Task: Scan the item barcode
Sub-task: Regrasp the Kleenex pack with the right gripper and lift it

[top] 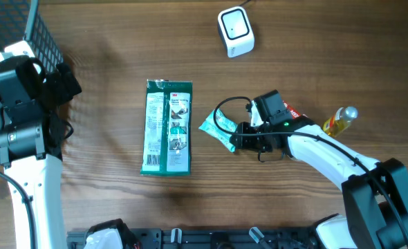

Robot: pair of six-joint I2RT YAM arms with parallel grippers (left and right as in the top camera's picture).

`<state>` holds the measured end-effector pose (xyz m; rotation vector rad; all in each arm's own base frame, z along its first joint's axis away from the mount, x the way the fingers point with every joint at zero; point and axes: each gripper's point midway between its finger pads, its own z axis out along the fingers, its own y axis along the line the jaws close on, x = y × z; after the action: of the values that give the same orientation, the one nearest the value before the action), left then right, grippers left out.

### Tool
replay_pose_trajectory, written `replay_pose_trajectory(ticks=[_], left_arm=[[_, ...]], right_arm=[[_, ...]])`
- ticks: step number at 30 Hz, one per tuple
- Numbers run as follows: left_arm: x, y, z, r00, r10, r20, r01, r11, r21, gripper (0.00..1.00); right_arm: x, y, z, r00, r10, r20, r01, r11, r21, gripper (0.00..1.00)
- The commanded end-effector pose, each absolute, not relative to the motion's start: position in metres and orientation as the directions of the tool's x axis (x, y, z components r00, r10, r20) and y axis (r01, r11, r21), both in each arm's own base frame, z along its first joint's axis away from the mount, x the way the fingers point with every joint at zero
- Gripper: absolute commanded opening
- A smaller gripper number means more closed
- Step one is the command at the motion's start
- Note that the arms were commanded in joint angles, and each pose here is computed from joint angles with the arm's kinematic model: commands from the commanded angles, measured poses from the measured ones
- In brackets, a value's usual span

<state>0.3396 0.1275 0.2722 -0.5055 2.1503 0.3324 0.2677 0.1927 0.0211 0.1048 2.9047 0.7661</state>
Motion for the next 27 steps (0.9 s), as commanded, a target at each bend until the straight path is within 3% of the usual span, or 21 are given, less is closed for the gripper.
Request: replay_pose_trajectory(ticks=[1,3,11,15,16,18,22,27], left_arm=[[0.334,0.118,0.224,-0.627,-0.304,-0.718,-0.455,0.89,0.02,1.0],[0.334,0.118,0.224,-0.627,-0.303,-0.718,-0.454,0.891,0.02,1.0],[0.334,0.118,0.224,-0.627,-0.304,-0.718,-0.455,0.89,0.02,1.0],[0.334,0.118,0.224,-0.627,-0.304,-0.718,-0.455,0.89,0.02,1.0],[0.334,0.118,0.224,-0.627,-0.303,-0.718,-0.454,0.891,0.02,1.0],[0.334,0.118,0.224,-0.627,-0.303,-0.718,-0.454,0.891,0.02,1.0],[0.334,0.118,0.224,-0.627,-0.303,-0.718,-0.454,0.891,0.02,1.0],[0.334,0.118,0.224,-0.627,-0.303,-0.718,-0.454,0.891,0.02,1.0]], right_arm=[[0.271,0.186,0.014,-0.977,0.192,-0.088,0.13,0.875,0.466,0.4],[0.273,0.184,0.011,-0.968,0.233,-0.096,0.165,0.874,0.458,0.36],[0.265,0.185,-0.012,-0.935,0.338,-0.104,0.239,0.822,0.517,0.34],[0.268,0.187,-0.011,-0.934,0.331,-0.133,0.212,0.816,0.538,0.17],[0.271,0.192,-0.007,-0.941,0.303,-0.154,0.169,0.811,0.561,0.1],[0.273,0.199,-0.001,-0.946,0.278,-0.167,0.129,0.796,0.591,0.05],[0.273,0.206,0.013,-0.957,0.178,-0.228,-0.002,0.785,0.62,0.04],[0.273,0.217,0.093,-0.87,0.003,-0.492,-0.377,0.638,0.671,0.04]])
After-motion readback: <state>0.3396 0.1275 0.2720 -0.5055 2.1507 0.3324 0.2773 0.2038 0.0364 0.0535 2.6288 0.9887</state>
